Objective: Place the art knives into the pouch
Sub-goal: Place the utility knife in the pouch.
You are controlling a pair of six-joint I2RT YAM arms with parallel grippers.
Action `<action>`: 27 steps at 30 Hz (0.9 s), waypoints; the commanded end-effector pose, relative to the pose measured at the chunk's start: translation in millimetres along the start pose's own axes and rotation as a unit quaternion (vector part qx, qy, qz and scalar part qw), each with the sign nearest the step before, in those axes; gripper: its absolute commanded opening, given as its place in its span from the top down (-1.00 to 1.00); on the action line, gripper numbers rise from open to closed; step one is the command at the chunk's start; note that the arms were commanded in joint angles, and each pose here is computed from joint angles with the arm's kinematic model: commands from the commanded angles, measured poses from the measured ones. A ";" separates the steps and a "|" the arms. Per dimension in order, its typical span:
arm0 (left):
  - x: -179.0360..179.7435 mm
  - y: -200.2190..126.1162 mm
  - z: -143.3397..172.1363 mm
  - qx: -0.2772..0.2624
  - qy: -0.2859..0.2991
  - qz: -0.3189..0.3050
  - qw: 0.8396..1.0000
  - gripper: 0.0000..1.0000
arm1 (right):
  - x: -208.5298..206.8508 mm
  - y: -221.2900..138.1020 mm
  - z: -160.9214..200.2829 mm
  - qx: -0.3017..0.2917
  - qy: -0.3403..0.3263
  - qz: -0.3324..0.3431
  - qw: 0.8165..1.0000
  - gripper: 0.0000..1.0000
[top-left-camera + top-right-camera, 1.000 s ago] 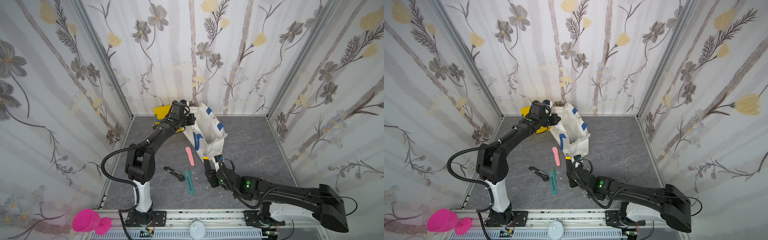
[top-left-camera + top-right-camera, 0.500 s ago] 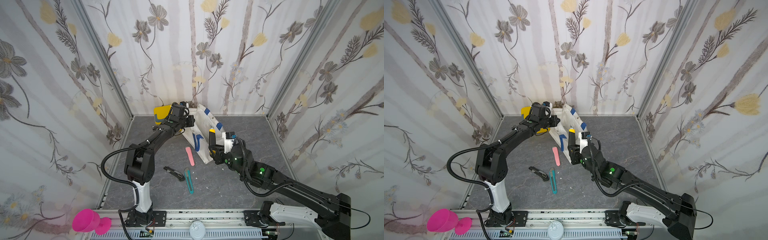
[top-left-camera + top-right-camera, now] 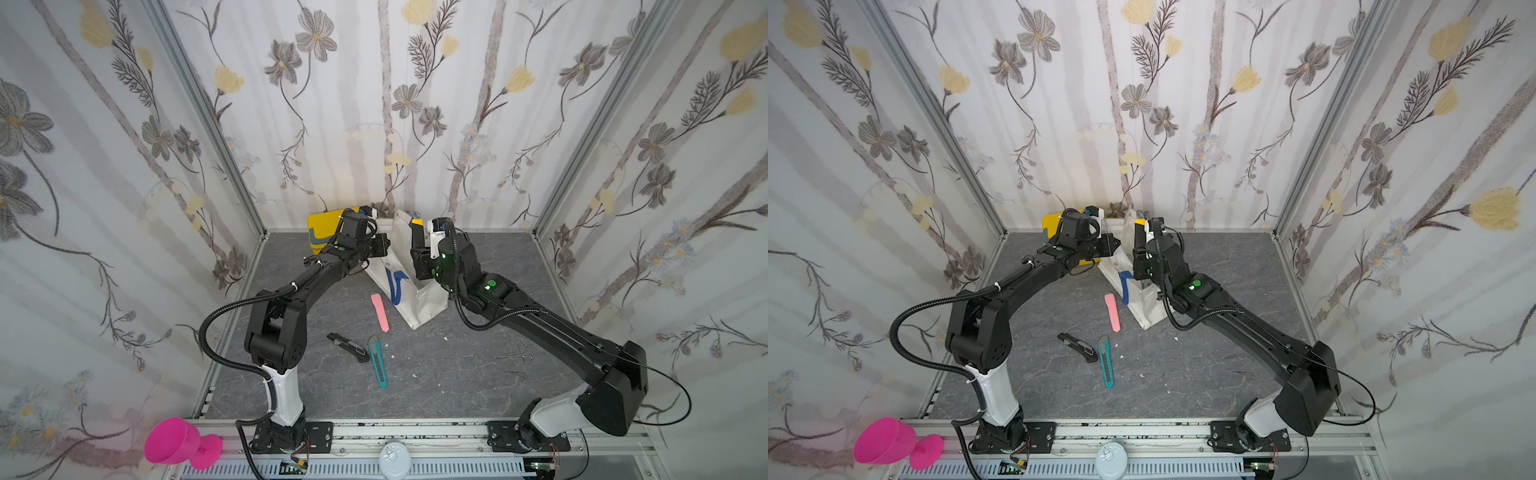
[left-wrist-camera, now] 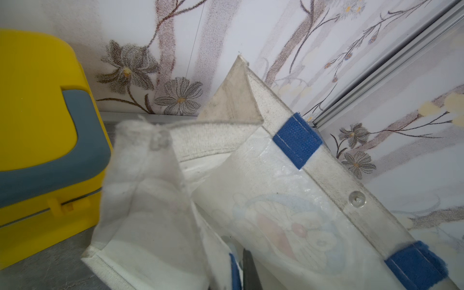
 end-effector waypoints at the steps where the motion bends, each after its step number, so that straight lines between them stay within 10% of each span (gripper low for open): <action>1: -11.7 -6.0 -8.7 -0.019 0.017 0.025 0.999 1.00 | -3.8 13.7 7.1 0.027 -0.019 0.014 0.999 0.43; 18: -11.4 -13.3 -13.9 -0.045 0.034 0.028 0.998 1.00 | 6.8 63.4 88.7 0.176 -0.016 -0.028 0.984 0.19; 27: -10.8 -11.6 -15.7 -0.045 0.033 0.030 0.998 1.00 | 8.9 35.8 48.1 0.117 -0.012 -0.044 0.992 -0.83</action>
Point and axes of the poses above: each gripper's point midway between its finger pads, its own y axis out along the fingers, its own x axis along the line the jaws close on, z = x × y, the point moved 2 cm from there along -y, back along the fingers, and after that the axes turned 7 degrees about -y, right-handed, at the moved point
